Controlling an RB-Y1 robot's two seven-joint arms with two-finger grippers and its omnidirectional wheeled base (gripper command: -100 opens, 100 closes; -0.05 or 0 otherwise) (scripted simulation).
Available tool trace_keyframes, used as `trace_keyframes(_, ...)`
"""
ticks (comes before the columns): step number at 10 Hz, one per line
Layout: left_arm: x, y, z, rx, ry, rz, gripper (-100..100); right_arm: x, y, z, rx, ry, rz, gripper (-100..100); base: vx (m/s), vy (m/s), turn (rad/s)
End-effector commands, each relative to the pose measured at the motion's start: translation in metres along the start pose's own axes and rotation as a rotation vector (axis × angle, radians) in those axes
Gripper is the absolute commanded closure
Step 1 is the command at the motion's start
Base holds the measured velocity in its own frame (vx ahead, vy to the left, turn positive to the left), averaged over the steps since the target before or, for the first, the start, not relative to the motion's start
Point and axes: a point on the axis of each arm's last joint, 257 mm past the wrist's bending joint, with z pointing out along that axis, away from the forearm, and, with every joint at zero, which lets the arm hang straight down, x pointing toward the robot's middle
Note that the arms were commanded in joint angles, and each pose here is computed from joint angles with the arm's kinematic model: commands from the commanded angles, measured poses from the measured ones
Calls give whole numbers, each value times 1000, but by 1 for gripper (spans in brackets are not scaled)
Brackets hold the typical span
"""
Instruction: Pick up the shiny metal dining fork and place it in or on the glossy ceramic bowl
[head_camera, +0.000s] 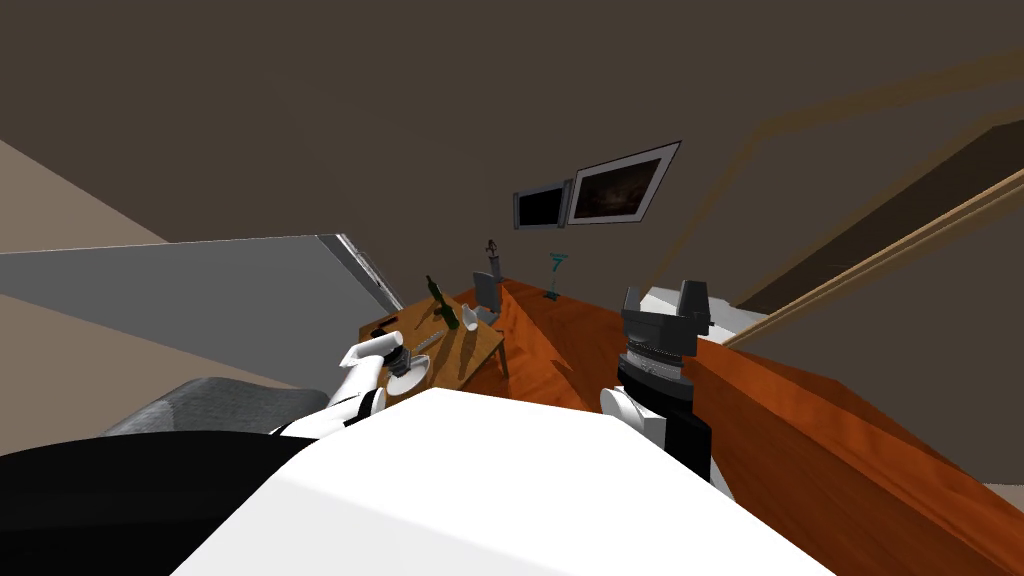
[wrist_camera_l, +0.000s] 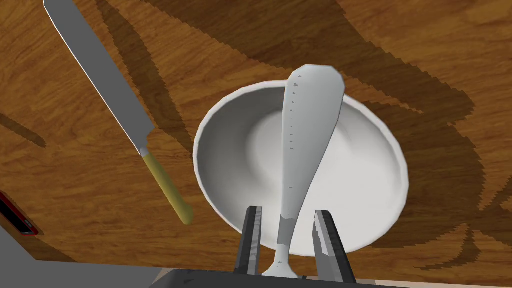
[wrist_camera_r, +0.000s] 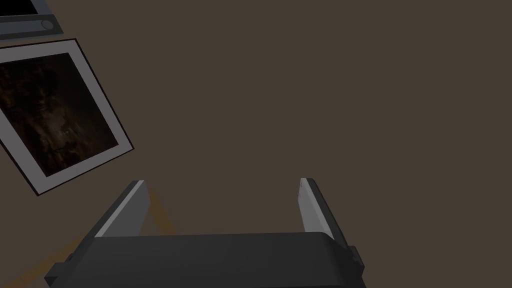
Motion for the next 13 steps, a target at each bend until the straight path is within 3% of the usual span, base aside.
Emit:
trace_keyframes(1, -3, 2, 0, -8, 4, -10, 100, 0, 0, 0, 0, 0, 0, 0, -138, 168, -96)
trace_keyframes(2, -1, 1, 0, -4, 2, -6, 100, 0, 0, 0, 0, 0, 0, 0, -63, 78, -25)
trace_keyframes(3, -2, 1, -1, -5, 2, -6, -100, 0, 0, 0, 0, 0, 0, 0, -13, 16, 4)
trace_keyframes(7, -3, 1, -1, -5, 1, -6, -100, 0, 0, 0, 0, 0, 0, 0, -2, 2, 0)
trace_keyframes(8, -3, 1, -1, -5, 1, -6, 0, 0, 0, 0, 0, 0, 0, 0, 0, 0, 0)
trace_keyframes(9, -8, -5, -11, -4, 0, -8, -100, 0, 0, 0, 0, 0, 0, 0, -8, -16, -19)
trace_keyframes(13, -18, -16, -32, -2, -2, -12, -100, 0, 0, 0, 0, 0, 0, 0, -7, -31, -13)
